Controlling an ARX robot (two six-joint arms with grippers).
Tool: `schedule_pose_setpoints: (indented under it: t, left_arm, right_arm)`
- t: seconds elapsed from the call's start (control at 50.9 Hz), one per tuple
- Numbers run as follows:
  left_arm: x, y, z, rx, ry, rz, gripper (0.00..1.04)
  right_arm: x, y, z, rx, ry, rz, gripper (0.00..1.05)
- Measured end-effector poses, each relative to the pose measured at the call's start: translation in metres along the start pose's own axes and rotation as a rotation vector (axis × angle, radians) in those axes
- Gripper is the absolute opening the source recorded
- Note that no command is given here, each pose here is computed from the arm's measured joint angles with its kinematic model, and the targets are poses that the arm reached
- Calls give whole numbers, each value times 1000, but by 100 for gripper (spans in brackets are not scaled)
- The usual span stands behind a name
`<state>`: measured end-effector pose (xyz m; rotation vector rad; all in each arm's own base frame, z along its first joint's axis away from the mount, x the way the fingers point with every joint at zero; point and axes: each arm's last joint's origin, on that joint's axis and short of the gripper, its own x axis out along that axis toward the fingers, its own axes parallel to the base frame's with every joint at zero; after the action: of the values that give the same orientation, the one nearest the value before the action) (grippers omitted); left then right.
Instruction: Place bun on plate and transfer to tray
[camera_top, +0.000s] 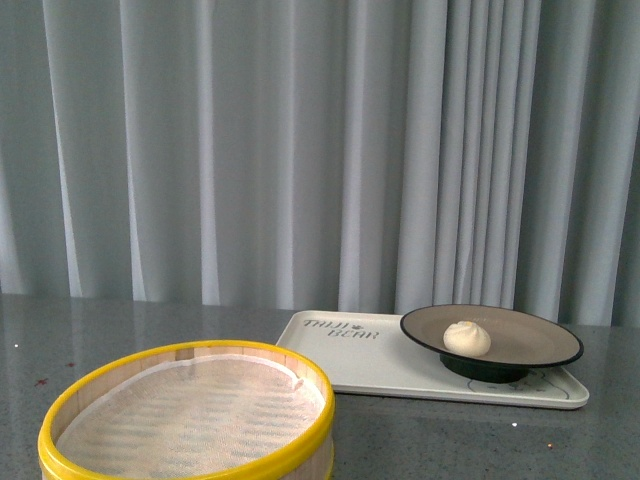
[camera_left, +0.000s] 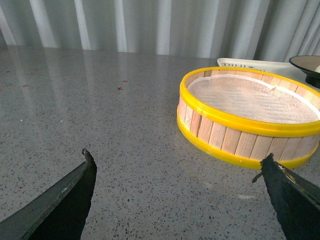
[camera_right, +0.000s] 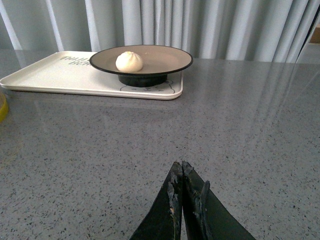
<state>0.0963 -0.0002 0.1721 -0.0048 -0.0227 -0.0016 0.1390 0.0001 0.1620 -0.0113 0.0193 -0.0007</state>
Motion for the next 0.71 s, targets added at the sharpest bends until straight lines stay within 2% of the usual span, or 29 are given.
schedule_pose_setpoints:
  t: [0.708]
  left_arm:
    - [0,0,0,0,0,0,98]
  right_arm:
    - [-23,0,6,0,-27,0,2]
